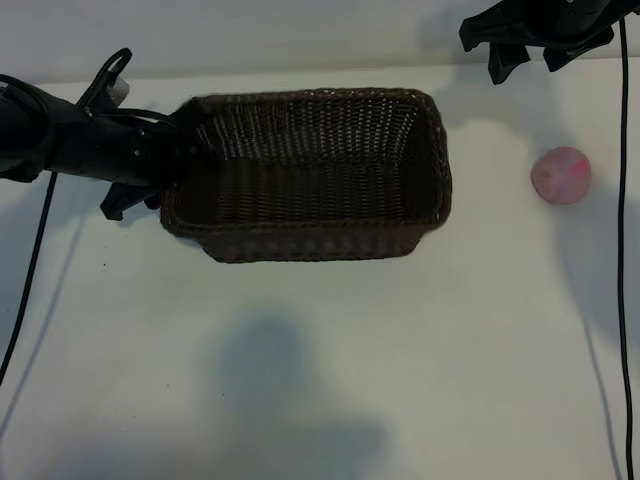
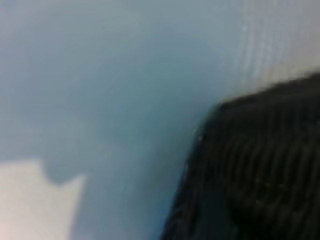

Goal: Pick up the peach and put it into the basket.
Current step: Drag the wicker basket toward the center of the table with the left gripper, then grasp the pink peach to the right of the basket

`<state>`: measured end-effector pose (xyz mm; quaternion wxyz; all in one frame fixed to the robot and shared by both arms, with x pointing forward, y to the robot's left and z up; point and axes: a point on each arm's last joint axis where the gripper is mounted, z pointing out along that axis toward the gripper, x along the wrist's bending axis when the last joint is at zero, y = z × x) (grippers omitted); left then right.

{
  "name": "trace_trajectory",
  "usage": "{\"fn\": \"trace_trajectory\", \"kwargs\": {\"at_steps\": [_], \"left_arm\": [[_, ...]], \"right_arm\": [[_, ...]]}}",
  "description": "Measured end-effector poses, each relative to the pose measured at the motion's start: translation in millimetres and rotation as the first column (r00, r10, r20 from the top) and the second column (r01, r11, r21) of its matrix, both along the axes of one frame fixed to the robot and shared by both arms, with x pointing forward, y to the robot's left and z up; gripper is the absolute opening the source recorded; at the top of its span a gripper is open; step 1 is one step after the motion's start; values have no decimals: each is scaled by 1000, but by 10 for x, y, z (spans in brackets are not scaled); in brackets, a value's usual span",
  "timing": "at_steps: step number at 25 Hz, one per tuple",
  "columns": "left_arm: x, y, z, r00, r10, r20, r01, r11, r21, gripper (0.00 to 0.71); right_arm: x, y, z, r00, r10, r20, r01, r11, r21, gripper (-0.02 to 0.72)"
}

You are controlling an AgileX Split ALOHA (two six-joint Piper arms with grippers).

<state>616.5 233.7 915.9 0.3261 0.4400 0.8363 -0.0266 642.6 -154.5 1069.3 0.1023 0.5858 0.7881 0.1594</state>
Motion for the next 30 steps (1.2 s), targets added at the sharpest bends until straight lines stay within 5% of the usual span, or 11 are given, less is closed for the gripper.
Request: {"fn": "trace_trajectory", "kwargs": {"at_steps": [3,6,17,30], "left_arm": [[-4,-5,51,1000,-7,11,7,1000,-5,623],[-17,-7,164,999,-17,38,17,1000,-4,652],[-228,14,805,965,-204,164,184,974,129,625],[-455,128,1289,942,-307,135,258,921,293,600]], "right_arm": [[1,-7,-1,1000,1,2,-1,1000,-8,558],[1,-7,-1,1000,1,2,-1,1000,-9,558],[-1,-2,-1,1000,3,-1,-3,1000,-4,558],[-1,-1,-1,1000,4,-1,-4,1000,-3,558]]}}
